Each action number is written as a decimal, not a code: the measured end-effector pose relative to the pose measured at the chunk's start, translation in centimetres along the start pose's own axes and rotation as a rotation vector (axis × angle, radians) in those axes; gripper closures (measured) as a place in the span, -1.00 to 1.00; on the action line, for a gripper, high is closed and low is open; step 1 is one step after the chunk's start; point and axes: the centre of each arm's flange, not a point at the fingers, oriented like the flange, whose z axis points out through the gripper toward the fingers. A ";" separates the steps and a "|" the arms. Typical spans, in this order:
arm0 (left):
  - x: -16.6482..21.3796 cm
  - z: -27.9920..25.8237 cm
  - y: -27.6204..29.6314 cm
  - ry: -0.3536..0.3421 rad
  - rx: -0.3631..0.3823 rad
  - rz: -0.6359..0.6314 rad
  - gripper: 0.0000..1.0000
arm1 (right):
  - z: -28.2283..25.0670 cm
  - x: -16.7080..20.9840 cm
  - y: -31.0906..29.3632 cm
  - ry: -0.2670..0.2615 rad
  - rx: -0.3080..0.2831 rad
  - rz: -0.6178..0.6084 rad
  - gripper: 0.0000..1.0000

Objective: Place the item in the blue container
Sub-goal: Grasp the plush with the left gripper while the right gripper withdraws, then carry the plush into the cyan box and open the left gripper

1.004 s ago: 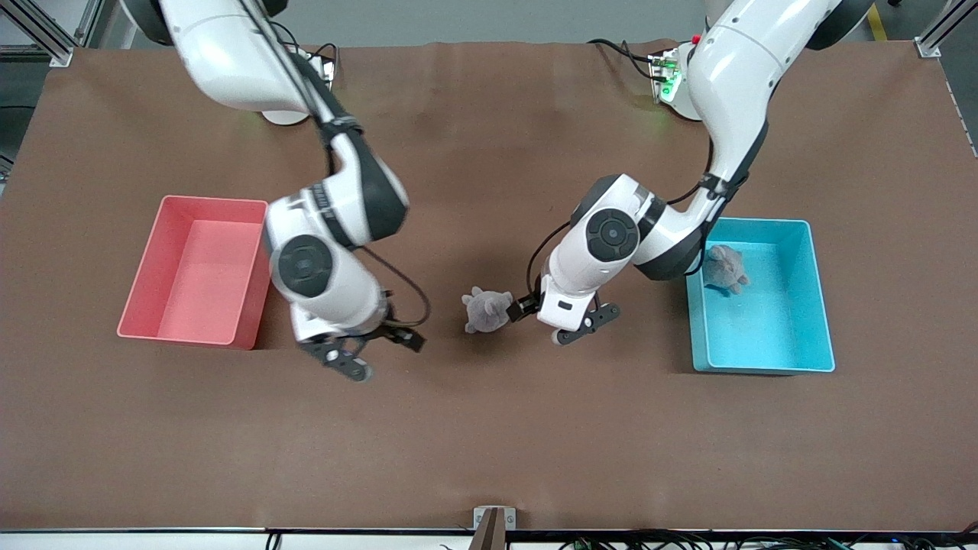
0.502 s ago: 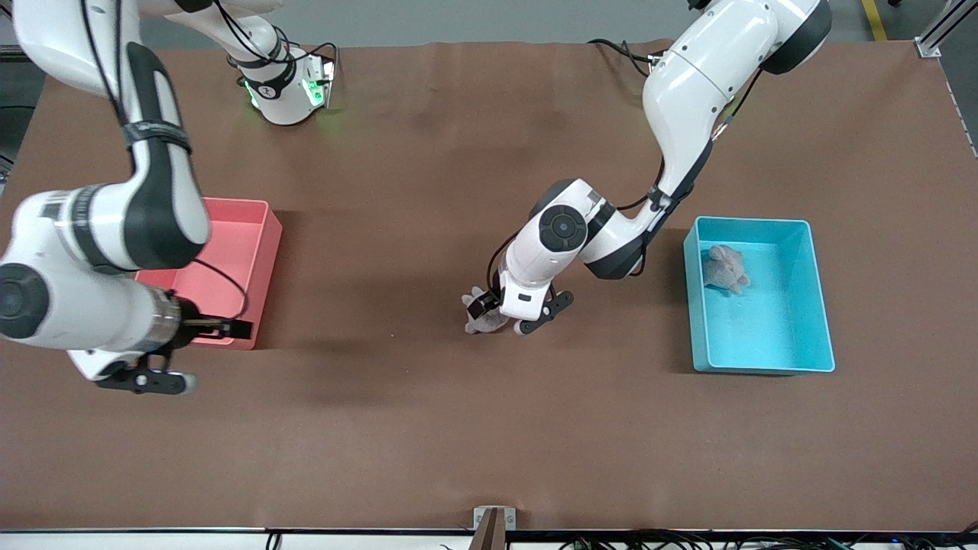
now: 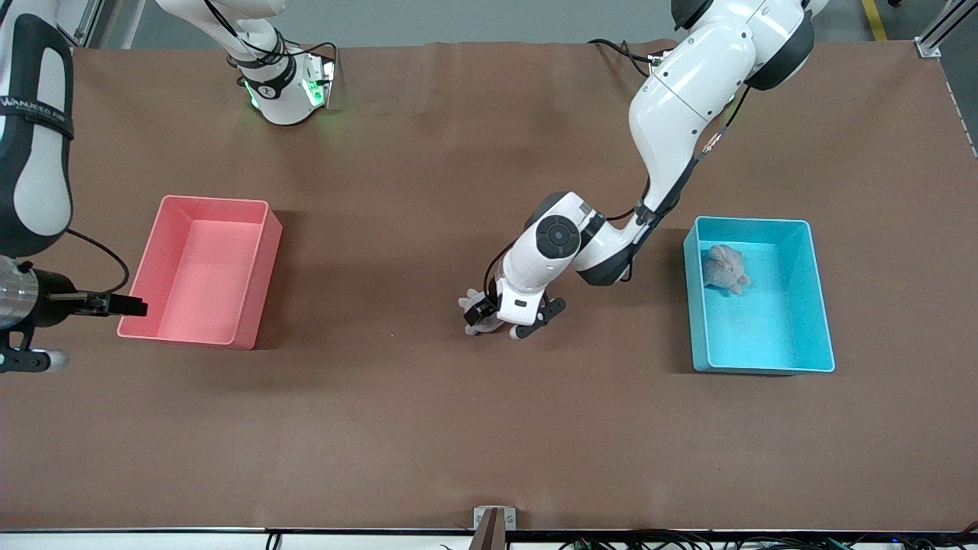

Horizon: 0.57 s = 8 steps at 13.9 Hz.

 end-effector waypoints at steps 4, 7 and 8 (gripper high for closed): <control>0.2 -0.1 0.1 0.004 -0.002 0.001 -0.10 | -1.5 -0.9 0.6 0.016 -0.011 0.010 -1.00; 0.9 -1.0 0.5 0.015 -0.008 -0.003 0.43 | -2.8 -1.4 0.9 0.014 -0.013 0.015 -1.00; 1.1 -1.9 0.8 0.018 0.005 -0.002 0.50 | -3.3 -1.6 0.9 0.018 -0.013 0.015 -1.00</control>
